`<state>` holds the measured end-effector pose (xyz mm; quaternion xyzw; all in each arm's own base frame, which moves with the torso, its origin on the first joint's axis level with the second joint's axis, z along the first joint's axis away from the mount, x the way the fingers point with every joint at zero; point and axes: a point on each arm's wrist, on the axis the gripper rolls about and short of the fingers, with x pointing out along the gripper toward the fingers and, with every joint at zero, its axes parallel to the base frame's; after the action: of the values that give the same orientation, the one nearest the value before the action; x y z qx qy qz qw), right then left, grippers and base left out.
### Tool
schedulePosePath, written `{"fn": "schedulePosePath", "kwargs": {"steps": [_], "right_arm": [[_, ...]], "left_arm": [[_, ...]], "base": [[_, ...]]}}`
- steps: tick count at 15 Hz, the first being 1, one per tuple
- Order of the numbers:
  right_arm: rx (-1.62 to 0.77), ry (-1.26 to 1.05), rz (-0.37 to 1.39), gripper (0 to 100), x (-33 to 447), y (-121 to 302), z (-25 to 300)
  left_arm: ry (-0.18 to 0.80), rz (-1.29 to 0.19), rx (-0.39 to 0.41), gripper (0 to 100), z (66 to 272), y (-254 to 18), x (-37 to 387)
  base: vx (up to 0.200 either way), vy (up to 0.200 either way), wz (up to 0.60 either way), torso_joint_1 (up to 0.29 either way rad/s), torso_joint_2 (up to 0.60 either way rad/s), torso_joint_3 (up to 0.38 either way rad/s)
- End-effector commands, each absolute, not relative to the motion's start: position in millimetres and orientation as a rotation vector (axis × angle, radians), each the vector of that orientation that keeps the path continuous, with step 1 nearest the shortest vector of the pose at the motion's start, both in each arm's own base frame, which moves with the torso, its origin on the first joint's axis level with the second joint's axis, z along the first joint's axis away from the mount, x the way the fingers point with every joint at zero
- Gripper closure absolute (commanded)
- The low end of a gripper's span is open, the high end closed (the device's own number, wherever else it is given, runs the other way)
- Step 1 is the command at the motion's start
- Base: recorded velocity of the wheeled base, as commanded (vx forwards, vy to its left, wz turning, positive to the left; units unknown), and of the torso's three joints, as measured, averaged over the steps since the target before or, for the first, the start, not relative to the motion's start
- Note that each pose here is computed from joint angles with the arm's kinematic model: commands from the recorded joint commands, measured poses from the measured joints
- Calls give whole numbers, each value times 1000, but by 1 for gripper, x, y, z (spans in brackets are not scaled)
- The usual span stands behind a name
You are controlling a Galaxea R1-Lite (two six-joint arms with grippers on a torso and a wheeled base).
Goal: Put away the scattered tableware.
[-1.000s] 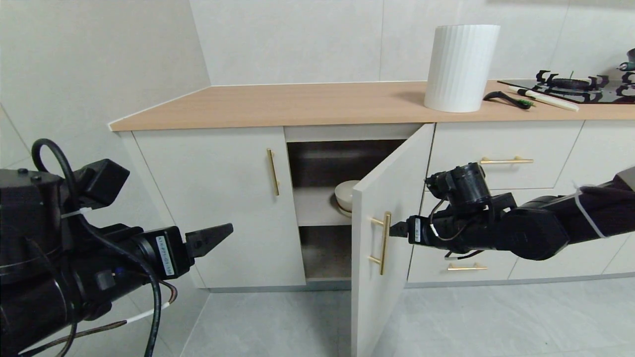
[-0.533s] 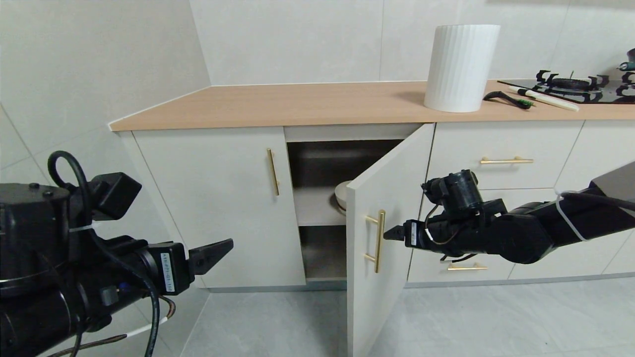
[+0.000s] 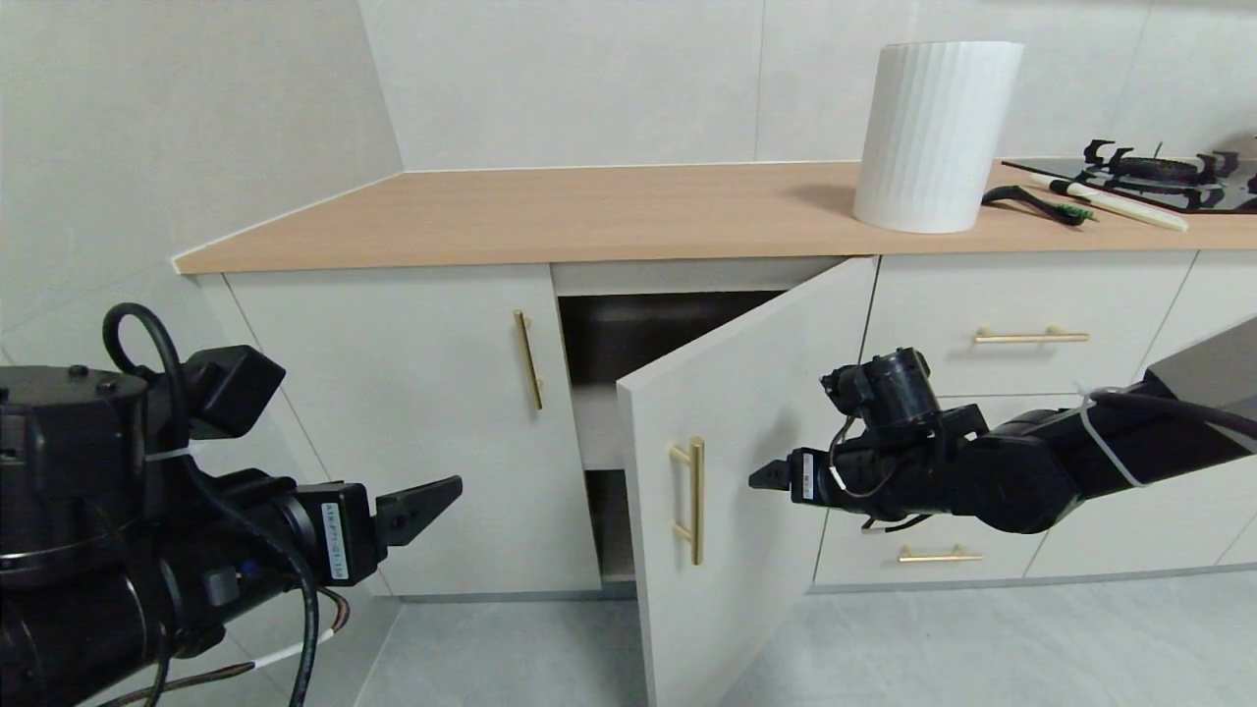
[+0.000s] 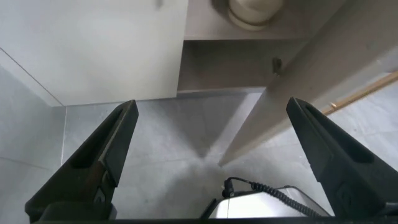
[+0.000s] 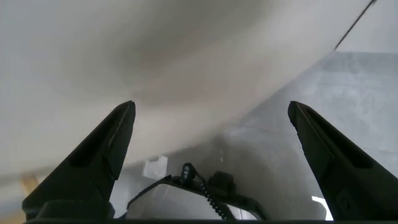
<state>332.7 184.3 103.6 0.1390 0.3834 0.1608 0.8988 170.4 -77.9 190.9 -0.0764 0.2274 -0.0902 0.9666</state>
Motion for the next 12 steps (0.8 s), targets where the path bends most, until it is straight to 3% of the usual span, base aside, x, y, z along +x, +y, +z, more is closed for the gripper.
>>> {"fn": "schedulePosePath", "kwargs": {"steps": [1, 7, 12], "right_arm": [[308, 801, 339, 0, 332, 190, 102], [573, 681, 339, 0, 362, 219, 89], [750, 600, 214, 0, 399, 231, 82]], "left_arm": [[457, -183, -156, 0, 191, -78, 170], [457, -183, -156, 0, 191, -78, 170], [459, -182, -157, 0, 191, -78, 171]], "base": [[0, 0, 0, 0, 0, 0], [0, 0, 0, 0, 0, 0], [0, 0, 0, 0, 0, 0]]}}
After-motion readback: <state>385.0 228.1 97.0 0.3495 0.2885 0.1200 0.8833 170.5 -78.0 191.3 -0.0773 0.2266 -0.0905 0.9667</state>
